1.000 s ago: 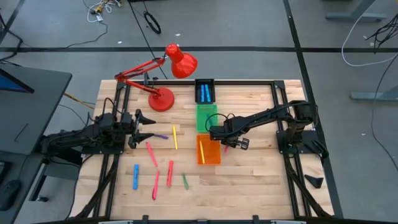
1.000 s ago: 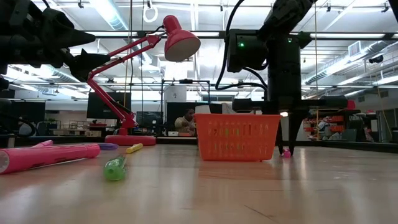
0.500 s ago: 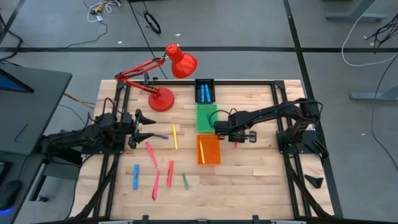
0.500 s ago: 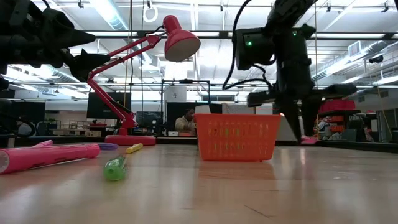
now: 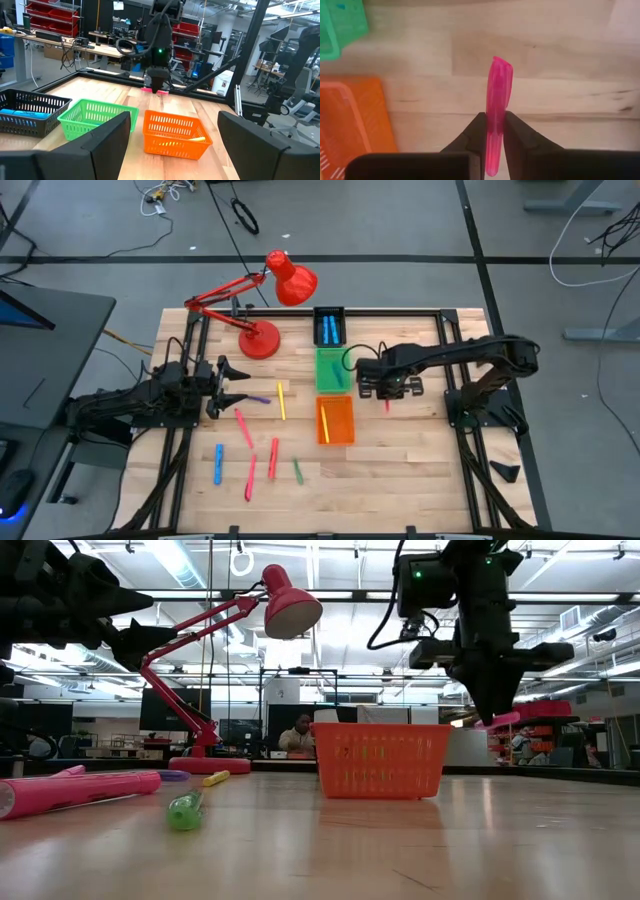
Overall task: Pick & Place Markers
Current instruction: Put the pink marker into the green bin
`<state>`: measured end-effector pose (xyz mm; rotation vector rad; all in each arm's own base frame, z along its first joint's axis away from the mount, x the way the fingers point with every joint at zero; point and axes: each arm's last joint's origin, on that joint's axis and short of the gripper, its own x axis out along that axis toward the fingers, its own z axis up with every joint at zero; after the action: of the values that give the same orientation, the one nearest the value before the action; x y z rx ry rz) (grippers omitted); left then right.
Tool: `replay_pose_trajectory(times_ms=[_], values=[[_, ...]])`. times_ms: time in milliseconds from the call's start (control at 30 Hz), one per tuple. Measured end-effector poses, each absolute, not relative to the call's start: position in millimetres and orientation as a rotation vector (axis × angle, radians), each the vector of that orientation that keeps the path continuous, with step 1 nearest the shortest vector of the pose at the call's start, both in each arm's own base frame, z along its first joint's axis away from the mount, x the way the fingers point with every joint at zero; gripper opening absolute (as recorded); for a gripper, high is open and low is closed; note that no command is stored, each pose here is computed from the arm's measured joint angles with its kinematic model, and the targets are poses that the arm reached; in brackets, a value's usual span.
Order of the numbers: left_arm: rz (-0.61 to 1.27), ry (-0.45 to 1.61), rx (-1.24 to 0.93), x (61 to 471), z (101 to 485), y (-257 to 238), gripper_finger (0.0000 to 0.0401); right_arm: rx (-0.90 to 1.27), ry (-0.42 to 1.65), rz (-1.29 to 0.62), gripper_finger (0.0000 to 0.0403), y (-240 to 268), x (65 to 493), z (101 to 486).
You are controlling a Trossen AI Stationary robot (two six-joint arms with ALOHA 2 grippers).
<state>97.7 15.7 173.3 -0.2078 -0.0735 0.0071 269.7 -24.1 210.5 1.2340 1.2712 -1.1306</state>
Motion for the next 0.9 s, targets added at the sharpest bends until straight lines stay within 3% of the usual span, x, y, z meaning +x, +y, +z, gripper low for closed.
replay_pose_trajectory(times_ms=[467, 900], values=[[0.007, -0.073, -0.207, 97.7, 173.3, 15.7, 0.0307, 1.232, 1.270, -1.127, 0.0045, -34.1, 262.4, 221.2], [0.007, -0.073, -0.208, 97.7, 173.2, 15.7, 0.0307, 1.255, 1.187, -1.145, 0.0045, -57.2, 304.4, 242.7]])
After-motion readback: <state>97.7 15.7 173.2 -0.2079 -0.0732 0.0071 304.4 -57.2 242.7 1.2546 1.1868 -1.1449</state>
